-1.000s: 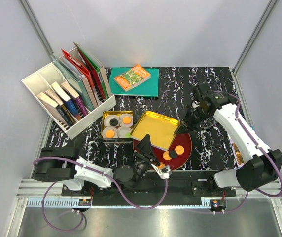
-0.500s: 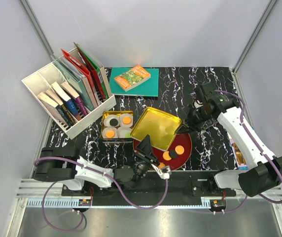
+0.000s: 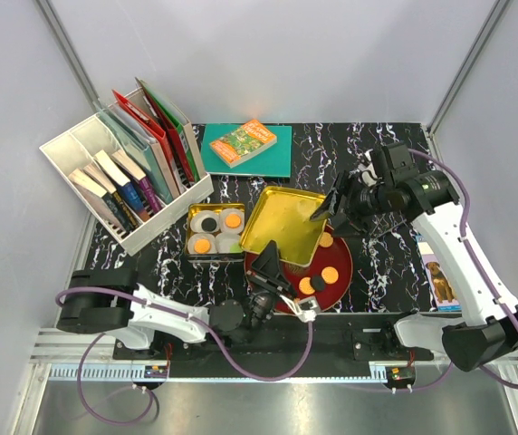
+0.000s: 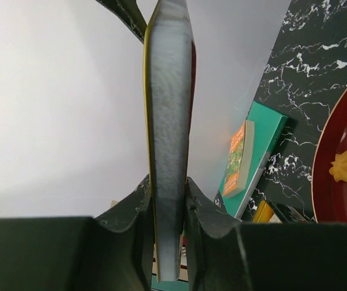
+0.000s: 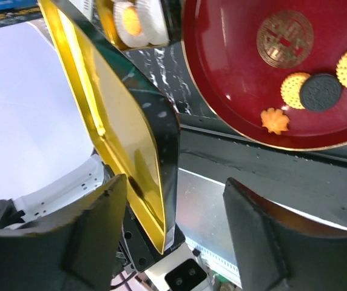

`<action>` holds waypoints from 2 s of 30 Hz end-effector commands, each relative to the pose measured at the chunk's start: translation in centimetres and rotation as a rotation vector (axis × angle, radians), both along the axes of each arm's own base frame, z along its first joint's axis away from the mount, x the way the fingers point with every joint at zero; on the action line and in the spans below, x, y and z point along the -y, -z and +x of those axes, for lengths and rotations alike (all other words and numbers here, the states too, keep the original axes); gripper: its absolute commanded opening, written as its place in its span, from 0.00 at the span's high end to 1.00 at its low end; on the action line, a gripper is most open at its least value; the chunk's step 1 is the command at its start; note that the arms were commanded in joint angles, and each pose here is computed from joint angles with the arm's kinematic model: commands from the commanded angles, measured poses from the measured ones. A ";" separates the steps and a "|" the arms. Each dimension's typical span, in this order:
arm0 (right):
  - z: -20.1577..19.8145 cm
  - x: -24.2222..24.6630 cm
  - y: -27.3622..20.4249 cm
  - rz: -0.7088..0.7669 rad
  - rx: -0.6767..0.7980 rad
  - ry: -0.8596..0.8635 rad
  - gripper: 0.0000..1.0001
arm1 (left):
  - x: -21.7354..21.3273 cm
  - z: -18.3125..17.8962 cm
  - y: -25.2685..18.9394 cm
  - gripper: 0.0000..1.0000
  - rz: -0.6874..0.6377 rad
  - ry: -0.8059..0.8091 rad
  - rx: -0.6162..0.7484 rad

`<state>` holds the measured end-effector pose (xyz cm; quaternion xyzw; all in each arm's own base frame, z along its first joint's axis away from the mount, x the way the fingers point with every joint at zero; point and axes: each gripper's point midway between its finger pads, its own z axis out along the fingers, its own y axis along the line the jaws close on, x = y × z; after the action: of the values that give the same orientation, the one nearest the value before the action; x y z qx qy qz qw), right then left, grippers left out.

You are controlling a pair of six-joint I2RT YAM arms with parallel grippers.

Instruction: Pack the cookies

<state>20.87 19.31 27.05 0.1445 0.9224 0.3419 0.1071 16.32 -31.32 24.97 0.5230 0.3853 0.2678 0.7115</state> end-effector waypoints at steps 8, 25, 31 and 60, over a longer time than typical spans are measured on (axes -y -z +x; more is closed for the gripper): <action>1.8 0.8 -6.2 0.029 0.330 0.046 0.15 | -5.4 1.1 -11.0 0.96 -0.689 -0.077 -0.151; 2.6 1.4 -11.3 0.153 0.600 0.158 0.00 | -12.5 2.7 -12.8 1.00 -1.286 -0.031 -0.655; 2.7 1.3 -10.0 0.150 0.578 0.158 0.00 | -12.8 2.4 -13.0 1.00 -1.364 0.021 -0.762; 0.8 -4.7 -3.3 0.616 0.588 -0.110 0.03 | -9.5 2.0 -12.5 1.00 -1.718 0.558 -1.548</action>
<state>22.70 23.02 26.56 0.0828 0.7796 0.5600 0.2679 20.42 -21.42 32.79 -0.0506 0.7158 -0.5204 0.4629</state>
